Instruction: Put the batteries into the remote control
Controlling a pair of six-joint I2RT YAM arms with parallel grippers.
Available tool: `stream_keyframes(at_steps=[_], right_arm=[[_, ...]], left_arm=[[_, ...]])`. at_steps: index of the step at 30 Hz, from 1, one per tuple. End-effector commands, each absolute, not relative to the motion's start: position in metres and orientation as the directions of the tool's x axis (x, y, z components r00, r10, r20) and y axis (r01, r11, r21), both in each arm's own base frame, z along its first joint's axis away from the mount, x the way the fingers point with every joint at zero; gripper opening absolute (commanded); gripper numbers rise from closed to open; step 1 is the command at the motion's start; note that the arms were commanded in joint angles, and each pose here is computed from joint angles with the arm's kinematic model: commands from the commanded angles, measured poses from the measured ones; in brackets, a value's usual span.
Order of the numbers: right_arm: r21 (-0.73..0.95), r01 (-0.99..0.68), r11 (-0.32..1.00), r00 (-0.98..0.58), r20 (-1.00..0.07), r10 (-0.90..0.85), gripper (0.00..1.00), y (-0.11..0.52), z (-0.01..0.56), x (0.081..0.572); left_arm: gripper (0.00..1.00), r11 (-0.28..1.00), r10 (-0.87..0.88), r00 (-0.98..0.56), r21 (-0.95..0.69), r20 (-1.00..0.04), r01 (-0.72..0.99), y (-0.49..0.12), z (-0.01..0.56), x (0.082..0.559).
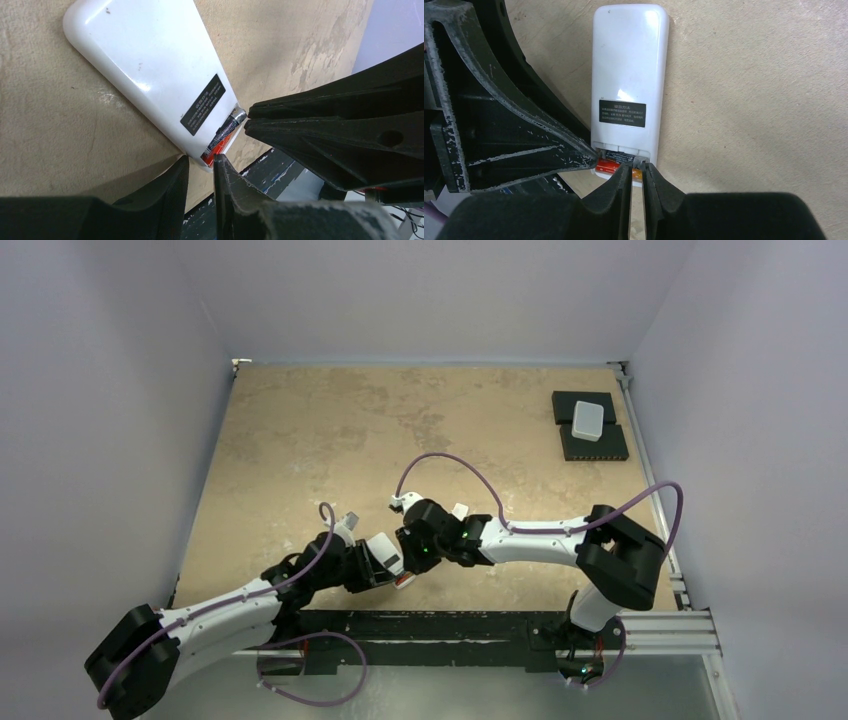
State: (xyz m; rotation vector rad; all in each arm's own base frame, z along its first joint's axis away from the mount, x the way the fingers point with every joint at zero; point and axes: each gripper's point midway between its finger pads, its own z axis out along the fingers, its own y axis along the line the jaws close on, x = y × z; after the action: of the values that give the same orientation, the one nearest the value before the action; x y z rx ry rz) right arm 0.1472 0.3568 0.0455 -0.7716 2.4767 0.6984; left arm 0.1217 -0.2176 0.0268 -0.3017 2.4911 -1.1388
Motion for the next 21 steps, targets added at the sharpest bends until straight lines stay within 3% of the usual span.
stream_keyframes(at_steps=[1, 21], right_arm=[[0.328, -0.625, 0.709, -0.724, -0.584, -0.368, 0.21, 0.364, 0.061, 0.156], [0.305, -0.616, 0.727, -0.728, -0.574, -0.376, 0.19, 0.365, 0.053, 0.160]], left_arm=[[0.24, 0.628, -0.340, -0.898, -0.778, -0.279, 0.004, -0.223, 0.036, 0.126], [0.24, 0.631, -0.334, -0.900, -0.775, -0.282, 0.009, -0.224, 0.035, 0.126]])
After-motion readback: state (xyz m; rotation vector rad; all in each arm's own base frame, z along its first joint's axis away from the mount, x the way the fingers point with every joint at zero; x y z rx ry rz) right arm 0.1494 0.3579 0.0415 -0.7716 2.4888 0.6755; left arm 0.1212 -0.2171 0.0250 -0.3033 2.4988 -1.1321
